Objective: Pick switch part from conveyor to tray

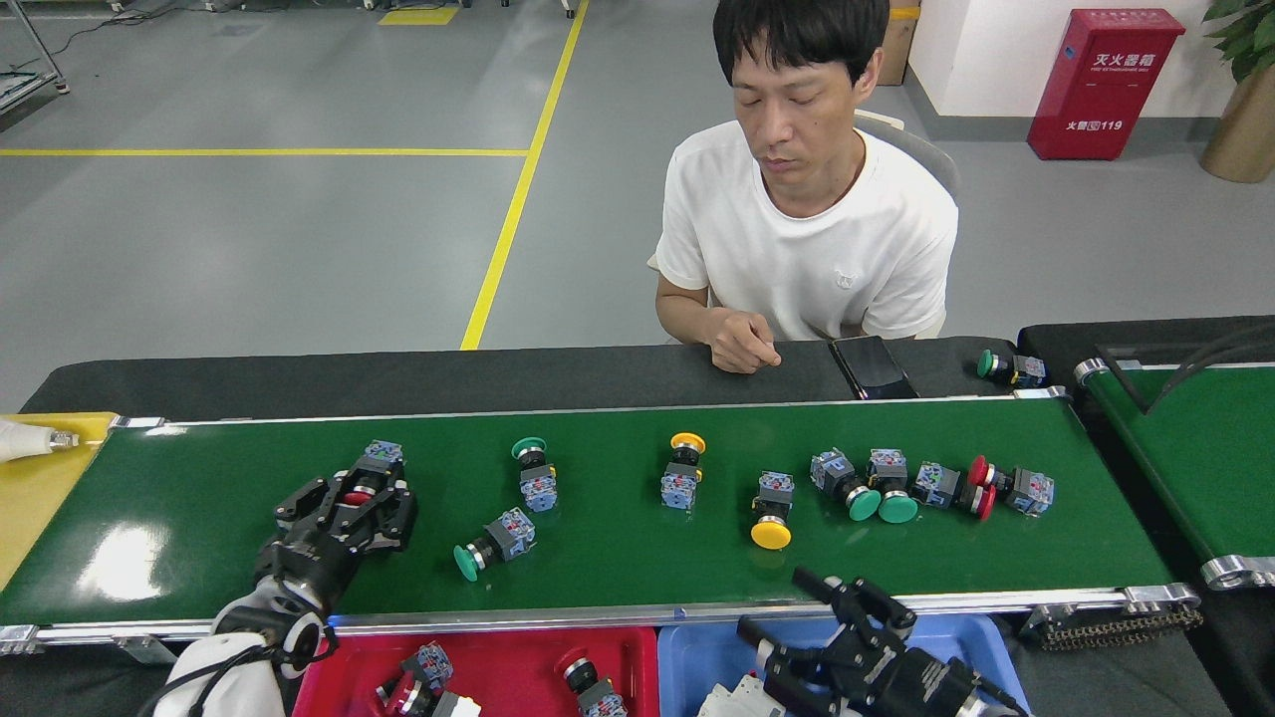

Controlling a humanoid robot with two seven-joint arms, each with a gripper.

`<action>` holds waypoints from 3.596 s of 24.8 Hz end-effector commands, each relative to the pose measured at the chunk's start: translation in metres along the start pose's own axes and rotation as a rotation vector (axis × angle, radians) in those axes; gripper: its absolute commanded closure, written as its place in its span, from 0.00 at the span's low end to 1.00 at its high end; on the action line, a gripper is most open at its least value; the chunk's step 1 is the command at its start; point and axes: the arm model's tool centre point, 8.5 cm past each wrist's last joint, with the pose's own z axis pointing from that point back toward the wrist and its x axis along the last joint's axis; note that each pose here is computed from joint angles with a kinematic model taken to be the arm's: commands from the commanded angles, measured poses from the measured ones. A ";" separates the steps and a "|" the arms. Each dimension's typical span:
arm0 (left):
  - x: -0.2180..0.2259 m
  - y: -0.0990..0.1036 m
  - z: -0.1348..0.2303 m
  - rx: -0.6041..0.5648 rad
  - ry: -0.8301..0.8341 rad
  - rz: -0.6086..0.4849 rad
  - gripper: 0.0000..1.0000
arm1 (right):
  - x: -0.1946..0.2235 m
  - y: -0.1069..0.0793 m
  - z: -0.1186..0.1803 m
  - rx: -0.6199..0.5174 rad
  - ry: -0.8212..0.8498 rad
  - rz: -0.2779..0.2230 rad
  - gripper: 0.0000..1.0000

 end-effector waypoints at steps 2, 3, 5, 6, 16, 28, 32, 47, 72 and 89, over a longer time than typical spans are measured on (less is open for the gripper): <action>0.000 0.016 0.048 0.067 -0.039 -0.036 0.95 | -0.037 -0.018 0.007 -0.078 0.270 -0.026 0.06; 0.008 0.011 0.068 0.059 -0.061 -0.043 0.94 | -0.043 -0.019 0.012 -0.103 0.295 -0.012 0.06; 0.028 0.000 0.108 0.028 -0.107 -0.055 0.92 | -0.052 -0.023 0.029 -0.178 0.333 0.031 0.06; 0.037 -0.009 0.124 -0.002 -0.123 -0.054 0.91 | -0.053 -0.017 0.043 -0.194 0.349 0.038 0.06; 0.078 -0.038 0.147 -0.105 -0.261 -0.103 0.00 | -0.018 0.004 0.028 -0.188 0.346 0.080 0.06; 0.000 -0.031 0.165 -0.016 0.121 0.070 0.00 | 0.034 0.025 -0.082 -0.046 0.331 0.117 0.06; -0.017 -0.032 0.162 -0.015 0.137 0.071 0.00 | 0.033 0.021 -0.092 -0.041 0.336 0.122 0.05; 0.001 -0.012 0.019 -0.030 0.046 -0.050 0.00 | 0.047 0.017 -0.156 0.041 0.273 0.175 0.22; -0.012 -0.003 0.019 0.045 -0.070 0.002 0.95 | 0.177 0.074 -0.017 0.157 -0.725 0.157 0.25; 0.120 -0.030 0.110 -0.023 -0.374 -0.122 0.00 | 0.017 -0.012 -0.017 -0.078 0.016 0.033 0.08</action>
